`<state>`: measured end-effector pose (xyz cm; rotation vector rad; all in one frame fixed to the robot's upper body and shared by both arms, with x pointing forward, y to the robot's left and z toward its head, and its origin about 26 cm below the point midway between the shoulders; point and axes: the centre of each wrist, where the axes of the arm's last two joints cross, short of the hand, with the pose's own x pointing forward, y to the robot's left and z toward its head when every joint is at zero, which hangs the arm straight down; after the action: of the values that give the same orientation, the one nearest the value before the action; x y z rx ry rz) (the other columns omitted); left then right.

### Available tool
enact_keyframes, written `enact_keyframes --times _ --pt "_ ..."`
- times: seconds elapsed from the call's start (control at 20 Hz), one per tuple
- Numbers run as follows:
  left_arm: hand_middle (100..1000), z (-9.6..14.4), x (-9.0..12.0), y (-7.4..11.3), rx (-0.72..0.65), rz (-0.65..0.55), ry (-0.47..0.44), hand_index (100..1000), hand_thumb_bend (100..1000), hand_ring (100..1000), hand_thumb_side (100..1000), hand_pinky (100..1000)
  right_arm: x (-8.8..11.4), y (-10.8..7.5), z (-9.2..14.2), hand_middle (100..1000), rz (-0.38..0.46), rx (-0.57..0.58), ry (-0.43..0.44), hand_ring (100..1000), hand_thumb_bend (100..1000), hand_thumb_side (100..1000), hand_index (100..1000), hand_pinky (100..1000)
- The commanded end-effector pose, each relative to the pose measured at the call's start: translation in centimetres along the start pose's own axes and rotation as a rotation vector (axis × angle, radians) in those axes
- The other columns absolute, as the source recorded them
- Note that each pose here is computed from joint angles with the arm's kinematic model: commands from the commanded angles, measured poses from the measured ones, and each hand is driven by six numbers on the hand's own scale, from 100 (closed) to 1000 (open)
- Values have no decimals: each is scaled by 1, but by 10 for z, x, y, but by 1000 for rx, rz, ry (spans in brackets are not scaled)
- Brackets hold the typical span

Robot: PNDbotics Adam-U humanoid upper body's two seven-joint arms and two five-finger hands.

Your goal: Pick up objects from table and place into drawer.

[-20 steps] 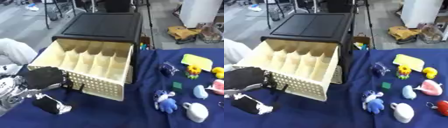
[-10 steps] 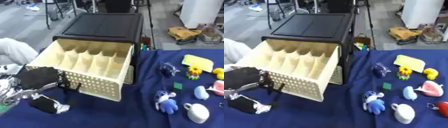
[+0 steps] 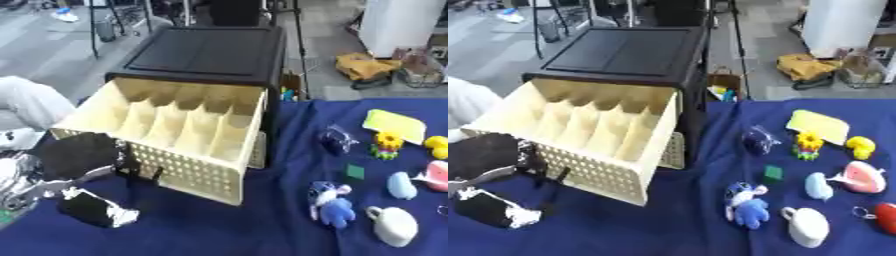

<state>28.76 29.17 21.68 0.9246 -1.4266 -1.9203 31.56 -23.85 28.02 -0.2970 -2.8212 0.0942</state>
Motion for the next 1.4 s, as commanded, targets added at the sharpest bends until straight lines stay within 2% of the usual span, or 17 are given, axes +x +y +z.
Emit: enact_keyframes --times 0.05,0.45,0.9,1.4 --pt "155 0 4 2 -21 -45 -39 434 375 129 726 100 5 -3 -7 679 0 -1 -30 819 232 966 724 743" --pt "153 -1 6 0 -29 -52 -42 433 377 126 726 100 5 -4 -7 679 0 -2 -28 819 232 967 723 742" --pt "151 10 0 -13 -35 13 31 432 385 123 723 100 5 -5 -6 679 5 -3 -28 819 233 968 723 742" --pt "150 5 3 -9 -10 8 -24 432 384 120 727 100 5 -4 -7 679 1 -5 -28 819 229 969 723 742"
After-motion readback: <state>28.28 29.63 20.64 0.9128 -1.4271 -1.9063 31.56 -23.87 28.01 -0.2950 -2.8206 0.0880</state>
